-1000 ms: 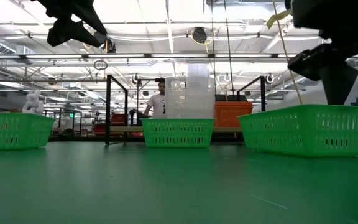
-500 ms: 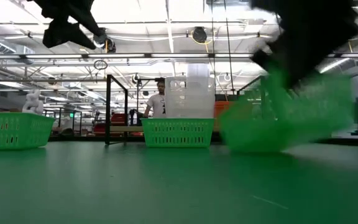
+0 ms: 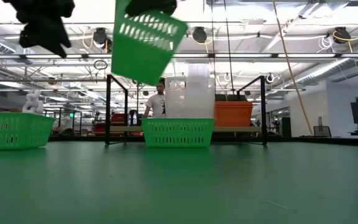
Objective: Stack baskets on shelf by color
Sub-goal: Put the right green bin on the shelf
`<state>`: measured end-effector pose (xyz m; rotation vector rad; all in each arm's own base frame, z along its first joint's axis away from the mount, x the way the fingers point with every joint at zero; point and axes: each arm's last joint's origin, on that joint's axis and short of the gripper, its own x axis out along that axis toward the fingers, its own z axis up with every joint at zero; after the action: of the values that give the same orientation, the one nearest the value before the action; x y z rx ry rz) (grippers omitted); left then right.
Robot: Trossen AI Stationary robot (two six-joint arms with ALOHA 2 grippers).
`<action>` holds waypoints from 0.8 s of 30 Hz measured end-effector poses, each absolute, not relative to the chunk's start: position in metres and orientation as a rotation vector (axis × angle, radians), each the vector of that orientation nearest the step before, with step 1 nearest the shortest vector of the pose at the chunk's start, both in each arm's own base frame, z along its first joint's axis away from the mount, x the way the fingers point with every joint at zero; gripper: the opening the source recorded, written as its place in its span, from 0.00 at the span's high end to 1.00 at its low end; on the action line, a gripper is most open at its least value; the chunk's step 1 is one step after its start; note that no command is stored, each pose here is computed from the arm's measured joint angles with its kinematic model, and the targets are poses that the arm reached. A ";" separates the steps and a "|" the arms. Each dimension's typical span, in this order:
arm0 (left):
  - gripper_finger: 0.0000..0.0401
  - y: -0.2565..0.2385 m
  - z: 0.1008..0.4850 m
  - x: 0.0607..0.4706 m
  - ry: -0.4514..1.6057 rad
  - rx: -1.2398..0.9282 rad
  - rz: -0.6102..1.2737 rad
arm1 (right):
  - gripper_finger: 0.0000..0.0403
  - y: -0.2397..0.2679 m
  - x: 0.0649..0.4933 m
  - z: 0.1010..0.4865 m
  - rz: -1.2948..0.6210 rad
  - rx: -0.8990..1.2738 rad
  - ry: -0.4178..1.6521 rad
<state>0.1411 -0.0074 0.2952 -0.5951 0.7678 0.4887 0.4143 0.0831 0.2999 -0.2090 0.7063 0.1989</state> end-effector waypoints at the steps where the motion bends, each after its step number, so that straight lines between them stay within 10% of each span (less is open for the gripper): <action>1: 0.58 -0.007 0.295 0.136 0.777 -0.592 0.492 | 0.99 0.073 0.419 0.303 0.167 -0.220 0.683; 13: 0.58 -0.003 0.299 0.107 0.792 -0.586 0.517 | 1.00 -0.042 0.446 0.331 -0.137 -0.425 0.400; 24: 0.58 0.000 0.299 0.107 0.714 -0.682 0.646 | 1.00 -0.105 0.468 0.272 -0.221 -0.483 0.515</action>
<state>0.1073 0.0000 0.2992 -0.6821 0.7141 0.6462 0.4681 -0.1048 0.2723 -0.4827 0.5146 -0.2205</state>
